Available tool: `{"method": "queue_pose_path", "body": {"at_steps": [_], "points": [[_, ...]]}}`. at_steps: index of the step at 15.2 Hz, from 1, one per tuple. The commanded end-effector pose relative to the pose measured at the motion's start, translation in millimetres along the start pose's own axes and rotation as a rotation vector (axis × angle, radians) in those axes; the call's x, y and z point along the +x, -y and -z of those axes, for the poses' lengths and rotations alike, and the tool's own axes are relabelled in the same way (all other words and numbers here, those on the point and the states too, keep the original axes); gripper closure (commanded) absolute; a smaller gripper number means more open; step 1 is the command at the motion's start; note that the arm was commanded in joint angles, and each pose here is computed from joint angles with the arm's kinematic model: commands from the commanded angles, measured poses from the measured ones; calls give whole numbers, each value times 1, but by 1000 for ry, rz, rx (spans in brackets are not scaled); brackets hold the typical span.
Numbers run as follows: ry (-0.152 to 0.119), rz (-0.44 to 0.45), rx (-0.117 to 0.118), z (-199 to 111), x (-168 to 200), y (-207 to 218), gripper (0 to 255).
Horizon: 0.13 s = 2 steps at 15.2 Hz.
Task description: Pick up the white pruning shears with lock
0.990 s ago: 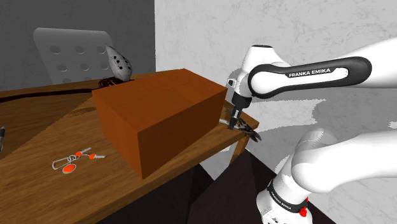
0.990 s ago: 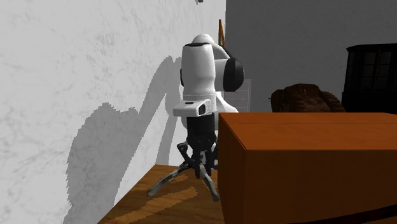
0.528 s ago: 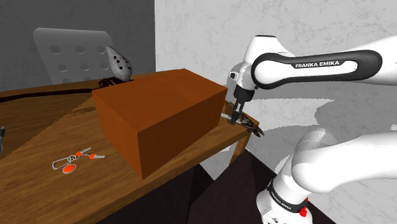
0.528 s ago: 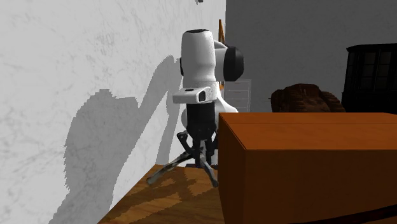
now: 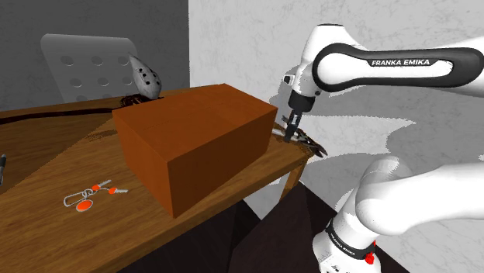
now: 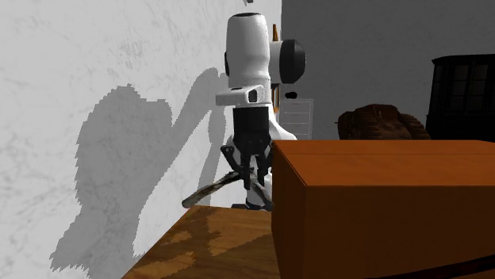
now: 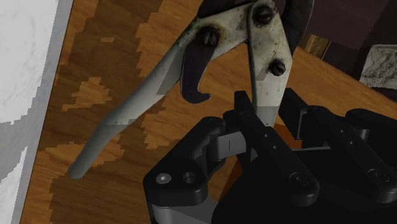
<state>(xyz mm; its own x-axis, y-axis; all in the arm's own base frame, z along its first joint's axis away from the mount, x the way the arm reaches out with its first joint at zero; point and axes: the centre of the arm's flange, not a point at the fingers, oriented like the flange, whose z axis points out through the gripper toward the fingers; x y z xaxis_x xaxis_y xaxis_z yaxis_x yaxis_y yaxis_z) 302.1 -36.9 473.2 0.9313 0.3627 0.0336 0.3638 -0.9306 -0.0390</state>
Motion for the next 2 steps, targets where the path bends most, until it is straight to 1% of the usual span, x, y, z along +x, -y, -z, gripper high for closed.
{"method": "queue_pose_path", "body": {"at_steps": [1,2], "points": [[0,0,0,6,0,-1,255],[0,0,0,6,0,-1,255]]}}
